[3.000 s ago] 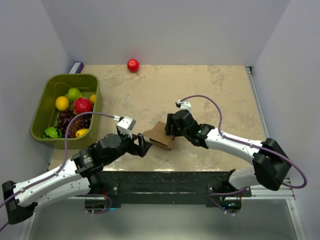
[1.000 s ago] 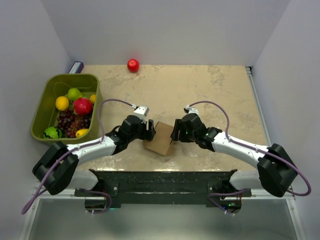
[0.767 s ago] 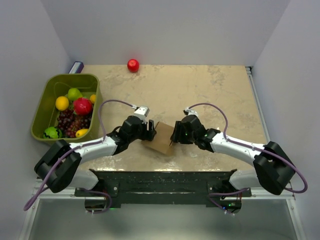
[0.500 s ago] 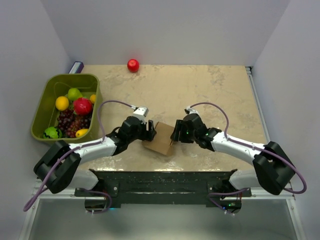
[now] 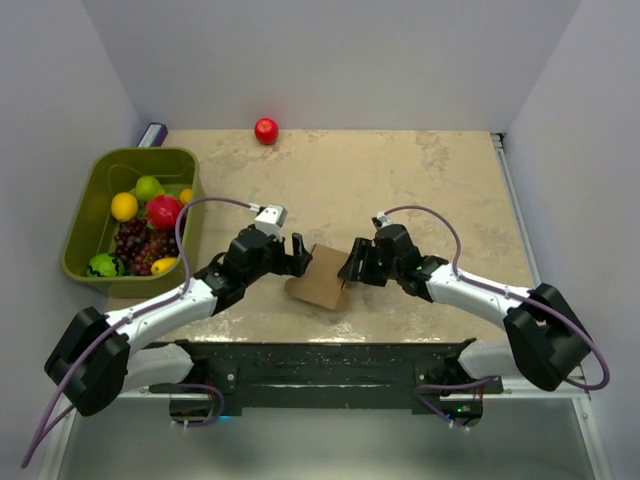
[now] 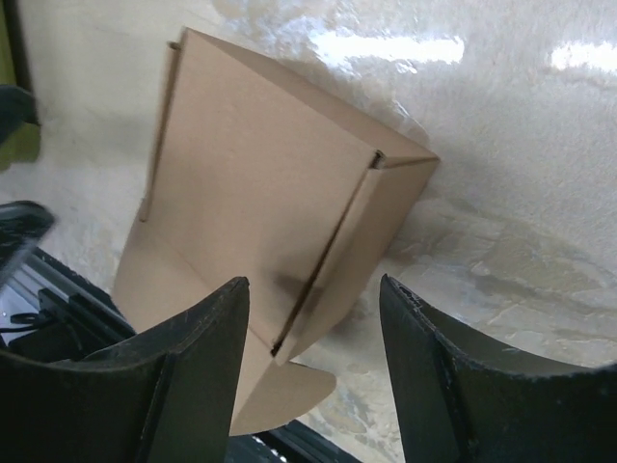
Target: Fold the paper box
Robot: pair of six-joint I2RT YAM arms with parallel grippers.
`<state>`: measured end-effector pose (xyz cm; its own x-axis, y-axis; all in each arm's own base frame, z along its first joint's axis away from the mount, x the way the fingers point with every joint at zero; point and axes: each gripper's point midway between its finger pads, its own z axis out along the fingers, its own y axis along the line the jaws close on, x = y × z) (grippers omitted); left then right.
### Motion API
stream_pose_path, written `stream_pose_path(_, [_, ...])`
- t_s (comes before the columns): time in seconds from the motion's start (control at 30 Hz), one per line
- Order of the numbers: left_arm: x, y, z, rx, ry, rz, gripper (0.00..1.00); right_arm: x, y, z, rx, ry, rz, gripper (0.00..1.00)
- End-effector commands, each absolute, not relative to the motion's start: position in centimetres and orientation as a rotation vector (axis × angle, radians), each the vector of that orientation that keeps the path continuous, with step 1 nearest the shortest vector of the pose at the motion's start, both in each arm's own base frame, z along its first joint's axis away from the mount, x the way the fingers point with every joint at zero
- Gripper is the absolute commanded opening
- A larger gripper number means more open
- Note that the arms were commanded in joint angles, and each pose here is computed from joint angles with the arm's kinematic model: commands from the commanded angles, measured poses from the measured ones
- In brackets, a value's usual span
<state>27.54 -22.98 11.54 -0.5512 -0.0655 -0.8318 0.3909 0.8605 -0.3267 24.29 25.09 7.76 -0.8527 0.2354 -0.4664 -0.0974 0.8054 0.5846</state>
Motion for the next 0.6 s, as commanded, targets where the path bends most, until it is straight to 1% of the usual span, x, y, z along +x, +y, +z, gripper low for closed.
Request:
stream_pose_path(0.0, [28.0,-22.7,13.4,0.205,2.05,-0.629,0.94,24.1,25.6,7.2,0.114,2.465,0.913,0.57])
stream_pose_path(0.07, [28.0,-22.6,13.5,0.198,2.051,-0.647,0.95,24.1,25.4,6.6,0.132,2.473,0.927,0.55])
stream_pose_path(0.13, [27.9,-22.5,13.5,0.193,2.056,-0.661,0.95,24.1,25.6,6.4,0.135,2.475,0.961,0.48])
stream_pose_path(0.17, [27.8,-22.5,13.6,0.189,2.056,-0.671,0.95,24.1,25.5,6.1,0.143,2.485,0.96,0.4])
stream_pose_path(0.23, [27.7,-22.4,13.6,0.179,2.058,-0.679,0.96,24.1,25.4,5.7,0.143,2.493,0.959,0.32])
stream_pose_path(0.27, [27.7,-22.2,13.7,0.173,2.054,-0.681,0.96,24.1,25.2,5.6,0.149,2.494,0.96,0.26])
stream_pose_path(0.33, [27.7,-22.0,13.6,0.153,2.058,-0.685,0.96,24.1,25.1,5.5,0.151,2.49,0.964,0.22])
stream_pose_path(0.47, [27.2,-22.1,13.5,0.145,2.062,-0.726,0.96,24.1,24.6,5.1,0.163,2.494,0.993,0.08])
stream_pose_path(0.57, [26.7,-21.7,12.4,0.122,2.087,-0.738,0.97,24.1,24.1,4.5,0.18,2.503,0.991,0.01])
